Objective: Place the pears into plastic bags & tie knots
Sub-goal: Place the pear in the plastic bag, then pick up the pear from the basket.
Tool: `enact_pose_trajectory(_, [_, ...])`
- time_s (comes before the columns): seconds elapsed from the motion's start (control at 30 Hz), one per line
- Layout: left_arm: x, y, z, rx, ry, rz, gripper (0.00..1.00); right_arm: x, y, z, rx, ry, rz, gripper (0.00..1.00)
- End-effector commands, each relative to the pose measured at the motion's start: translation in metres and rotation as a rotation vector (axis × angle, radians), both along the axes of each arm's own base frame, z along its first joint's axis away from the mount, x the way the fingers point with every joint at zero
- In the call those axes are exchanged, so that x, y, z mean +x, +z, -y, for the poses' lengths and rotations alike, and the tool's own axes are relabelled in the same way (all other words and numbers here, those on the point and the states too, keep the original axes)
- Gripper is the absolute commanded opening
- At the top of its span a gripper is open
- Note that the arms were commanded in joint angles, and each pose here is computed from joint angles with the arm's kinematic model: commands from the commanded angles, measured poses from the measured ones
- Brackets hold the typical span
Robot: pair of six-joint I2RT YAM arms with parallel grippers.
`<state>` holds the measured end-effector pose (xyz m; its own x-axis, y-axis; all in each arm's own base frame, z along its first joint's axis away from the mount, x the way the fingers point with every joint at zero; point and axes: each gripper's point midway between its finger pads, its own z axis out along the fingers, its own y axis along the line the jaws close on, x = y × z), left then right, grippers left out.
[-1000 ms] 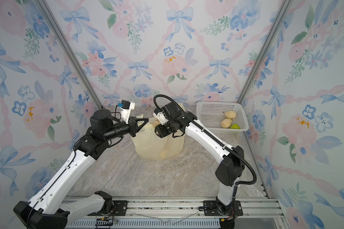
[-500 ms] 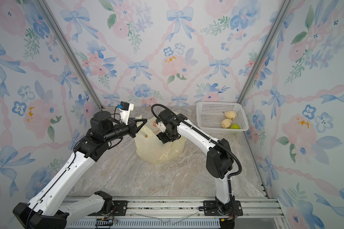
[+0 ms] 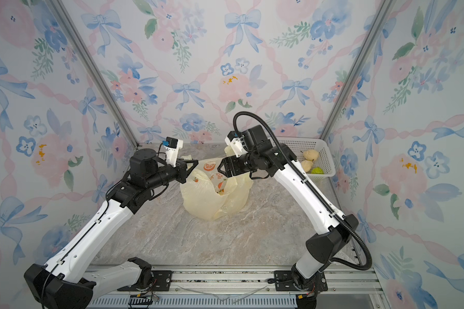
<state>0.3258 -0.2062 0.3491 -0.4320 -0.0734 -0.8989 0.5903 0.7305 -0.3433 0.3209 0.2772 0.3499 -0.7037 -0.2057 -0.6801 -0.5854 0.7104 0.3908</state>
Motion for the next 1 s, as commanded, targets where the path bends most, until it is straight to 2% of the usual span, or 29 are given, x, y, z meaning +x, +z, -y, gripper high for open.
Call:
enact_pose_trajectory(0.0, [0.001, 0.005, -0.001, 0.012, -0.002, 0.025, 0.00, 0.018, 0.031, 0.029, 0.106, -0.097, 0.038, 0.75])
enact_pose_trajectory(0.1, [0.000, 0.005, 0.000, 0.008, -0.009, 0.027, 0.00, 0.052, 0.030, 0.085, 0.079, -0.261, 0.069, 0.75])
enact_pose_trajectory(0.2, [0.000, 0.006, 0.002, 0.000, -0.020, 0.024, 0.00, 0.087, 0.010, 0.148, 0.005, -0.434, 0.076, 0.75])
enact_pose_trajectory(0.4, [0.000, 0.009, 0.004, -0.007, -0.029, 0.027, 0.00, 0.155, -0.069, 0.270, -0.126, -0.746, -0.071, 0.72])
enact_pose_trajectory(0.57, [-0.003, 0.012, 0.004, -0.016, -0.033, 0.037, 0.00, 0.189, -0.141, 0.353, -0.236, -0.993, -0.201, 0.77])
enact_pose_trajectory(0.67, [-0.005, 0.013, 0.003, -0.021, -0.032, 0.040, 0.00, 0.203, -0.179, 0.379, -0.189, -1.091, -0.310, 0.77])
enact_pose_trajectory(0.77, [-0.005, 0.013, 0.002, -0.022, -0.030, 0.041, 0.00, 0.211, -0.205, 0.400, -0.228, -1.168, -0.352, 0.78])
enact_pose_trajectory(0.83, [-0.005, 0.012, 0.003, -0.023, -0.031, 0.039, 0.00, 0.217, -0.219, 0.408, -0.255, -1.197, -0.369, 0.81])
enact_pose_trajectory(0.97, [-0.005, 0.011, 0.003, -0.024, -0.032, 0.035, 0.00, 0.231, -0.242, 0.409, -0.230, -1.200, -0.423, 0.81])
